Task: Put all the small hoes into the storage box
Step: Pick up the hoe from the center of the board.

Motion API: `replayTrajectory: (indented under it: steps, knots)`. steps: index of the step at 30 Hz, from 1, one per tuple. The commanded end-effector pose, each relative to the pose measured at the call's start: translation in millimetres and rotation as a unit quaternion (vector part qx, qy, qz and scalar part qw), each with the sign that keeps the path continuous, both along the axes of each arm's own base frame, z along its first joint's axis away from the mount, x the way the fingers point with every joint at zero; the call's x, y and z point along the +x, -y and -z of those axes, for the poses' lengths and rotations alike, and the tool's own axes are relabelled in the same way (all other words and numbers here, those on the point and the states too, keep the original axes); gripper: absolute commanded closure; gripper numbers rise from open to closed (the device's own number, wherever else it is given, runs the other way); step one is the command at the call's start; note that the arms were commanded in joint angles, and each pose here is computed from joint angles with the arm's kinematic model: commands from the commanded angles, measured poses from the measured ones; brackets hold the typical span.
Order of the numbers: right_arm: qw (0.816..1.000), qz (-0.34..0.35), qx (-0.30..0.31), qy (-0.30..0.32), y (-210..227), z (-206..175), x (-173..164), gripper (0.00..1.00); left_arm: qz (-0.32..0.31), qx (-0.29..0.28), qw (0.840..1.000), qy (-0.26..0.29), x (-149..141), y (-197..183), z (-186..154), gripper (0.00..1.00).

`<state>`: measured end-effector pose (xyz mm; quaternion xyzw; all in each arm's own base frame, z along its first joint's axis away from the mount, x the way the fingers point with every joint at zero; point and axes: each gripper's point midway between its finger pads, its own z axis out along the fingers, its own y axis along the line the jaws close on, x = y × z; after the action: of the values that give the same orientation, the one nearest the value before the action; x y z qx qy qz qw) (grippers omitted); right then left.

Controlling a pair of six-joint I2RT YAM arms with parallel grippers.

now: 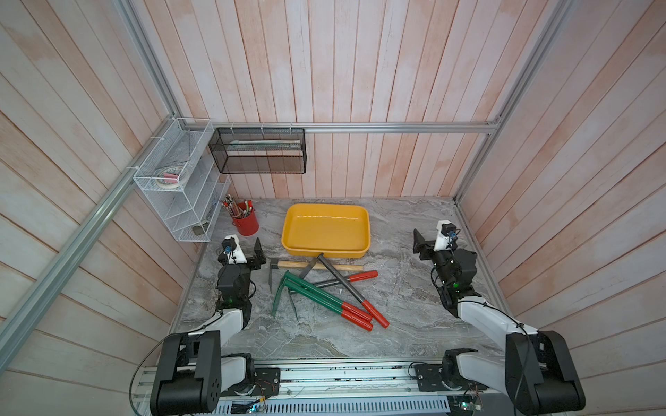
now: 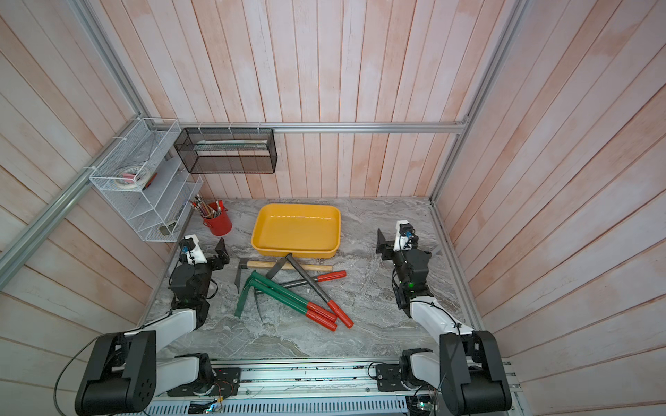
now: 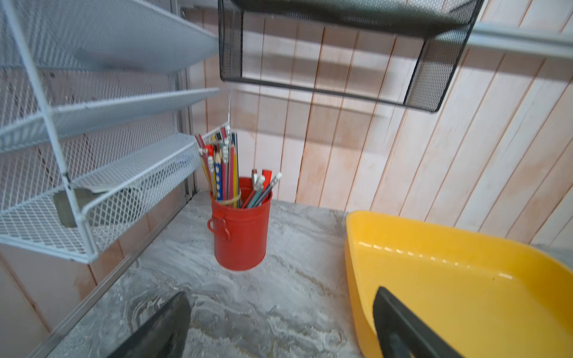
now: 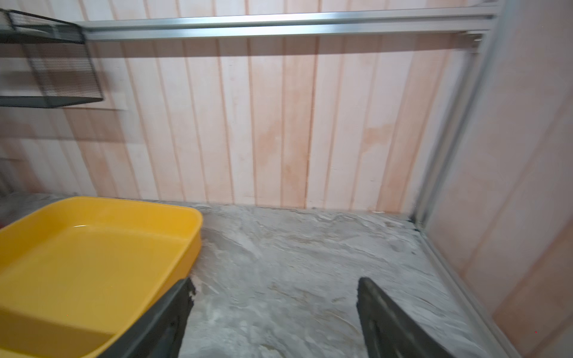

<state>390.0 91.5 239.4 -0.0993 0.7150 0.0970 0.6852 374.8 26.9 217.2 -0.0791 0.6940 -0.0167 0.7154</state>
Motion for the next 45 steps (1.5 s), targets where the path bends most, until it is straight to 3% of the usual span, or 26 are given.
replayTrajectory:
  steps: [1,6,11,16,31,40,45]
  knots:
    - [0.985,-0.097,-0.046,-0.135,-50.4,56.2,-13.8,0.18,0.034,-0.044,0.998,-0.021,8.2,13.5,-5.5,0.09]
    - [0.963,-0.181,-0.050,-0.196,-106.5,70.8,-31.6,0.21,0.130,-0.048,0.990,-0.037,9.0,60.5,-9.0,0.11]
    - [0.936,-0.232,-0.061,-0.258,-148.3,95.5,-50.7,0.25,0.233,-0.050,0.970,-0.056,3.2,111.5,-6.4,0.11]
    - [0.923,-0.258,-0.050,-0.282,-175.5,114.5,-67.1,0.26,0.285,-0.046,0.954,-0.076,-1.8,144.1,2.5,0.11]
    - [0.917,-0.244,-0.062,-0.309,-213.6,160.5,-64.4,0.31,0.271,-0.035,0.959,-0.078,-6.5,148.6,4.1,0.11]
    - [0.924,-0.236,-0.077,-0.291,-211.3,145.2,-62.8,0.31,0.261,-0.034,0.961,-0.091,-2.5,146.1,12.5,0.11]
    - [0.915,-0.269,-0.061,-0.293,-224.4,137.4,-71.1,0.31,0.264,-0.036,0.959,-0.098,0.0,147.8,17.1,0.11]
